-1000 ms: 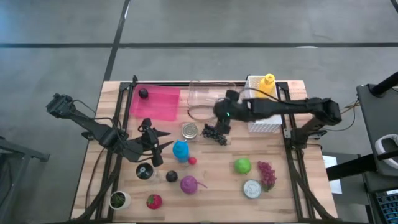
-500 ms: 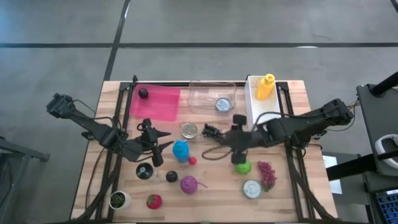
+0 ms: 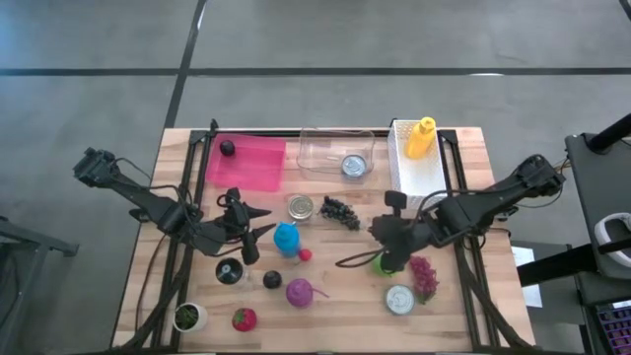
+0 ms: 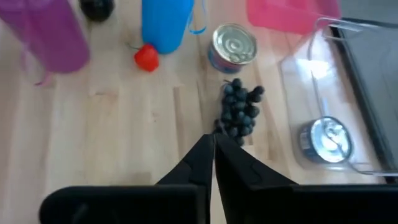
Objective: Pick & Place Food Item
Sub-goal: Put the blue water bottle into the white bin
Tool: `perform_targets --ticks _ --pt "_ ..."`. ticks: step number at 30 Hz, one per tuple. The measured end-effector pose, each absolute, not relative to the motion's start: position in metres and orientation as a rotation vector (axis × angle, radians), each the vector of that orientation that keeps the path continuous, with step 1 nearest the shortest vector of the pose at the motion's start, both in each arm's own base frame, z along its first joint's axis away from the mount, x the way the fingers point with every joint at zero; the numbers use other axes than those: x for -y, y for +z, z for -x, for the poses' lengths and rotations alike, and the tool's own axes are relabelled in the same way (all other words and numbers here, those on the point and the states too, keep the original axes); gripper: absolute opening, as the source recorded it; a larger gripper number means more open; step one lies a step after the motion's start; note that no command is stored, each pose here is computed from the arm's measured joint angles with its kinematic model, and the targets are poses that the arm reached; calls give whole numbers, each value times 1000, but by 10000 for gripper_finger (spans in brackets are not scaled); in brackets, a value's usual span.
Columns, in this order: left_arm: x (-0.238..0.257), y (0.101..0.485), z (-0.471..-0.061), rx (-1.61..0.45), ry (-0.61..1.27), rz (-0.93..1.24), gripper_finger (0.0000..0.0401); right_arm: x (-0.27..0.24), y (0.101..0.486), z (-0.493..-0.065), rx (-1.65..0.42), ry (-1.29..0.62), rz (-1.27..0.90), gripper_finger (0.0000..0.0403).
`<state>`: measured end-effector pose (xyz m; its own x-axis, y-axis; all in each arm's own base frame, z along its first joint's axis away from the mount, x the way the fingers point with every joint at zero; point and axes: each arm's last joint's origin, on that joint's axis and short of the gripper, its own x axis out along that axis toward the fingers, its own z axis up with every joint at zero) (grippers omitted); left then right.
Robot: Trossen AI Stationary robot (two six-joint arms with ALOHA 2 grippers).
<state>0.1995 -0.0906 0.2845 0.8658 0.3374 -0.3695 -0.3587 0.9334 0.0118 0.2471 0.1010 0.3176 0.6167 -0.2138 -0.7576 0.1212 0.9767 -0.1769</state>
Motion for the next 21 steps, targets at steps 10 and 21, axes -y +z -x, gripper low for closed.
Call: perform_targets --ticks 10,21 --pt "95 307 -202 -365 267 -22 168 -110 321 -242 -862 -152 117 8" --pt "98 331 -202 -453 157 -26 166 -113 319 -241 -864 -142 129 8"
